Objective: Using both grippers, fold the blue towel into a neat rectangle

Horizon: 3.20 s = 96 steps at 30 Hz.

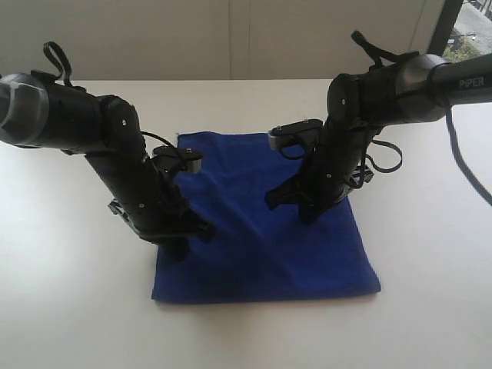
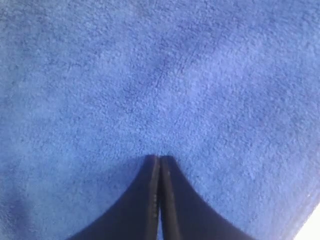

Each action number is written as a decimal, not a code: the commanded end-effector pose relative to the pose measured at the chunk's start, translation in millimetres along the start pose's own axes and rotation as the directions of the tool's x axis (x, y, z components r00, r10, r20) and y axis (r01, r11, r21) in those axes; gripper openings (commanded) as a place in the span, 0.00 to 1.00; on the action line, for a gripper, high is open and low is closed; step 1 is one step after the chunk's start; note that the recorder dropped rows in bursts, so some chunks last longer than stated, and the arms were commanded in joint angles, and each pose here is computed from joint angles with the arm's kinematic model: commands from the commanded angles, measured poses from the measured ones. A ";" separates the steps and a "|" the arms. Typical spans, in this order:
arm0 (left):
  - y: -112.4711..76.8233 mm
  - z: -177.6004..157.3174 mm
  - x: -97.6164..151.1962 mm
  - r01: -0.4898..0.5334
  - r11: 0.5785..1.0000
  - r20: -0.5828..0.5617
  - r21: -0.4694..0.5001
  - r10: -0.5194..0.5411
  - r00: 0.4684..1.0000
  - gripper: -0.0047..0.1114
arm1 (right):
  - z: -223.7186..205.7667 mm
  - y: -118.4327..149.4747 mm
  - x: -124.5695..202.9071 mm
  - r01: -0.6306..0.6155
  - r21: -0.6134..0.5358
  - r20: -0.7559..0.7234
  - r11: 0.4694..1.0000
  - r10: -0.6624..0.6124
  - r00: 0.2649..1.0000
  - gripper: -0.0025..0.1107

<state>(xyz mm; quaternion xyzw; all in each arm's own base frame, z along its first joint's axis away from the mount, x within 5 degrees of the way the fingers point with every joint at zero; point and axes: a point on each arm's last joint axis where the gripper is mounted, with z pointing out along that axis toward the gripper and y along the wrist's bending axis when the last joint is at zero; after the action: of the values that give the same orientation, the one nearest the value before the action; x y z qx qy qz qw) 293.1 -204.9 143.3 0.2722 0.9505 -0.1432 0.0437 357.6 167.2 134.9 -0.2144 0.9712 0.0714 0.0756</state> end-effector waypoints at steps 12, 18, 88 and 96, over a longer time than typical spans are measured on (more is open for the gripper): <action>12.3 6.1 18.5 -0.024 0.993 -0.168 -0.117 0.004 0.986 0.04 | 2.4 -2.1 2.2 -0.009 0.004 -0.004 1.000 0.009 1.000 0.02; 2.4 -20.0 -4.1 -0.015 0.996 -0.070 -0.090 0.009 0.998 0.04 | 2.4 -0.6 -0.7 -0.028 -0.013 0.028 1.000 0.028 0.999 0.02; -42.3 15.7 67.4 -0.130 0.986 -0.068 -0.106 0.123 0.990 0.04 | -6.0 0.7 123.0 -0.080 0.040 -0.038 0.996 0.082 0.996 0.02; -45.6 1.1 65.4 -0.157 0.982 -0.075 -0.107 0.150 0.986 0.04 | -23.4 2.9 114.0 -0.080 0.032 0.016 0.996 0.080 0.997 0.02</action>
<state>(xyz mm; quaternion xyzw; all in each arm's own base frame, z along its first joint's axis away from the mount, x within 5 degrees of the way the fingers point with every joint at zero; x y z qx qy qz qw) 221.5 -213.4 144.7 0.3310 0.9355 -0.0945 0.0801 251.6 120.1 133.0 -0.1696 0.9803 0.0621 0.0793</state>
